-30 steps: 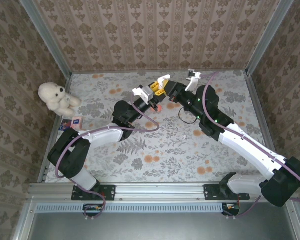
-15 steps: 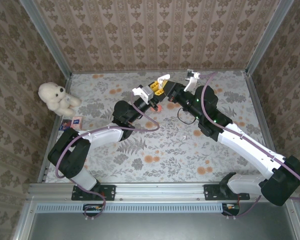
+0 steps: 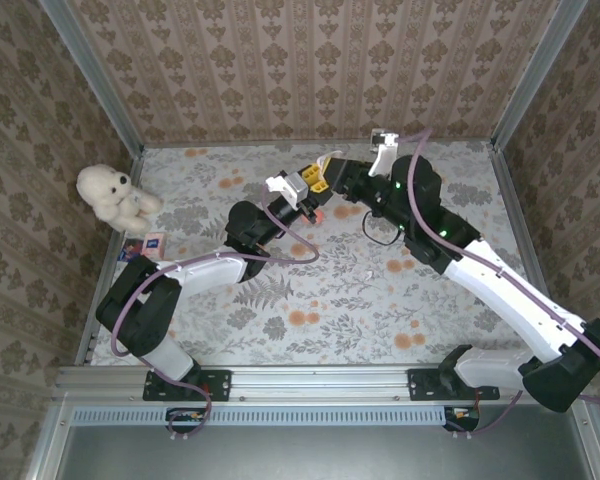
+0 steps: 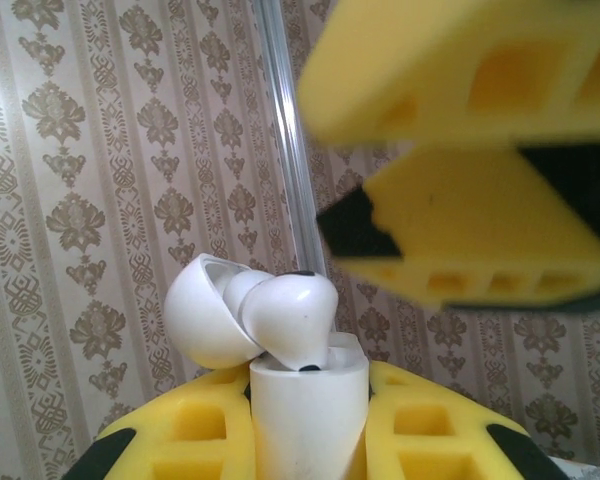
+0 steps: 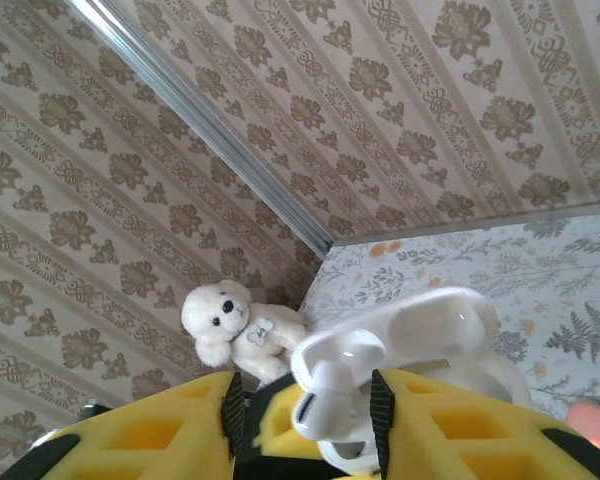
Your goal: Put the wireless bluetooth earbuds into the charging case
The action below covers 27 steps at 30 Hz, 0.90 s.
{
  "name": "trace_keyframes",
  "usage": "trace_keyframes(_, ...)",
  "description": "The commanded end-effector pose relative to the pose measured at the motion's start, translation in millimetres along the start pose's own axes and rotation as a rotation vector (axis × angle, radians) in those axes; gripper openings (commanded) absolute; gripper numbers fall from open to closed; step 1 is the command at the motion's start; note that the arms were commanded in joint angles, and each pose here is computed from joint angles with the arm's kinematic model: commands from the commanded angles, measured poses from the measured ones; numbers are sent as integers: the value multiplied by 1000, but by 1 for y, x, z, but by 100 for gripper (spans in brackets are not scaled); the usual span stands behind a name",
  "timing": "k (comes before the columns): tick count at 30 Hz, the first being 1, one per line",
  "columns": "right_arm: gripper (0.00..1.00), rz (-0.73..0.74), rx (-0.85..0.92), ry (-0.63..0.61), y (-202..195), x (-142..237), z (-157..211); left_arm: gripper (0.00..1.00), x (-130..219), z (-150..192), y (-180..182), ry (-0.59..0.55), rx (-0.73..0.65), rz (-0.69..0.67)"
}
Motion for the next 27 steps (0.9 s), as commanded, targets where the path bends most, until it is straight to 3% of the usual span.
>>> trace_keyframes(1,45,61,91,113,-3,11,3,0,3,-15,-6,-43,0,50)
trace_keyframes(11,42,45,85,239,0,-2,16,0,4,-13,-7,-33,11,72)
trace_keyframes(27,38,43,87,261,2,-16,18,0,3,-10,-9,-21,15,90)
Point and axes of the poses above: each hand's point on the last joint's axis, 136 mm out from that joint toward the fingers, its own x axis back along the fingers, its own y axis along the line the jaws close on, z = x × y, the point moved 3 cm from there along x, back along the fingers, and after that the axes turned 11 degrees about x, right-handed, at the moved point
